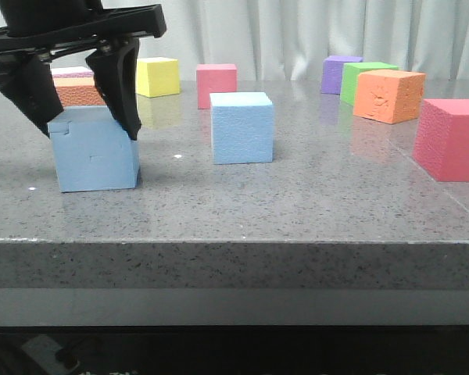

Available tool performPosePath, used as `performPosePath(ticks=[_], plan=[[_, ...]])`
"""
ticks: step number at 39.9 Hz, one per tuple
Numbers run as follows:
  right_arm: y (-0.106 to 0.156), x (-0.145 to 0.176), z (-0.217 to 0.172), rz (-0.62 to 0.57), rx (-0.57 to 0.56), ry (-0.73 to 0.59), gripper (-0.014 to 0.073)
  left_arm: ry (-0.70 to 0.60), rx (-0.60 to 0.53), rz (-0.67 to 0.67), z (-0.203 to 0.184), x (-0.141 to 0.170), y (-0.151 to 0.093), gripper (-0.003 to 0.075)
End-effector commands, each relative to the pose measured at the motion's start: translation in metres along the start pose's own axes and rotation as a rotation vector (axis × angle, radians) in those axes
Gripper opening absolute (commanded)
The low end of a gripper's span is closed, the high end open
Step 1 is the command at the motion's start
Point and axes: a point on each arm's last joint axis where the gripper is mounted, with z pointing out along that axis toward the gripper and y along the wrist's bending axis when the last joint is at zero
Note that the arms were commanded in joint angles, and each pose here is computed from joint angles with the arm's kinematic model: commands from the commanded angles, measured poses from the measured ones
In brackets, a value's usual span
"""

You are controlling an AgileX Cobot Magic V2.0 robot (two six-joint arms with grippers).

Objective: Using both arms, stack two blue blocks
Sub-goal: 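Close the left gripper and lift the nearer light blue cube, then carry the cube over the other light blue cube and lower it on top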

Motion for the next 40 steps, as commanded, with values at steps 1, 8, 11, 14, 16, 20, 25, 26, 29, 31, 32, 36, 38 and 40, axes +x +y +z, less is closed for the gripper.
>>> performPosePath(ticks=[1,8,11,14,16,20,25,26,29,31,32,36,38,40], plan=[[0.001,-0.015,-0.002,-0.014,0.002,-0.099,-0.0071,-0.076,0.042,0.01,-0.027,-0.003,-0.007,0.0254],[0.001,-0.015,-0.002,-0.014,0.002,-0.099,-0.0071,-0.115,0.058,0.08,-0.062,-0.013,-0.013,0.0255],[0.001,-0.015,-0.002,-0.014,0.002,-0.099,-0.0071,-0.152,0.072,0.104,-0.078,-0.019,-0.017,0.0255],[0.001,-0.015,-0.002,-0.014,0.002,-0.099,-0.0071,-0.174,0.081,0.119,-0.095,-0.024,-0.021,0.0255],[0.001,-0.015,-0.002,-0.014,0.002,-0.099,-0.0071,-0.206,0.096,0.137,-0.102,-0.029,-0.024,0.0255],[0.001,-0.015,-0.002,-0.014,0.002,-0.099,-0.0071,-0.248,0.136,0.164,-0.112,-0.037,-0.031,0.0255],[0.001,-0.015,-0.002,-0.014,0.002,-0.098,-0.0071,-0.273,0.166,0.18,-0.117,-0.043,-0.042,0.0255],[0.001,-0.015,-0.002,-0.014,0.002,-0.098,-0.0071,-0.272,0.167,0.184,-0.115,-0.044,-0.044,0.0255],[0.001,-0.015,-0.002,-0.014,0.002,-0.098,-0.0071,-0.266,0.174,0.196,-0.11,-0.047,-0.051,0.0256],[0.001,-0.015,-0.002,-0.014,0.002,-0.098,-0.0071,-0.255,0.176,0.207,-0.104,-0.049,-0.057,0.0256],[0.001,-0.015,-0.002,-0.014,0.002,-0.098,-0.0071,-0.249,0.176,0.211,-0.101,-0.05,-0.059,0.0256],[0.001,-0.015,-0.002,-0.014,0.002,-0.098,-0.0071,-0.229,0.182,0.234,-0.09,-0.051,-0.071,0.0256],[0.001,-0.015,-0.002,-0.014,0.002,-0.098,-0.0071,-0.22,0.184,0.246,-0.085,-0.051,-0.077,0.0256],[0.001,-0.015,-0.002,-0.014,0.002,-0.098,-0.0071,-0.211,0.187,0.255,-0.08,-0.051,-0.082,0.0256]])
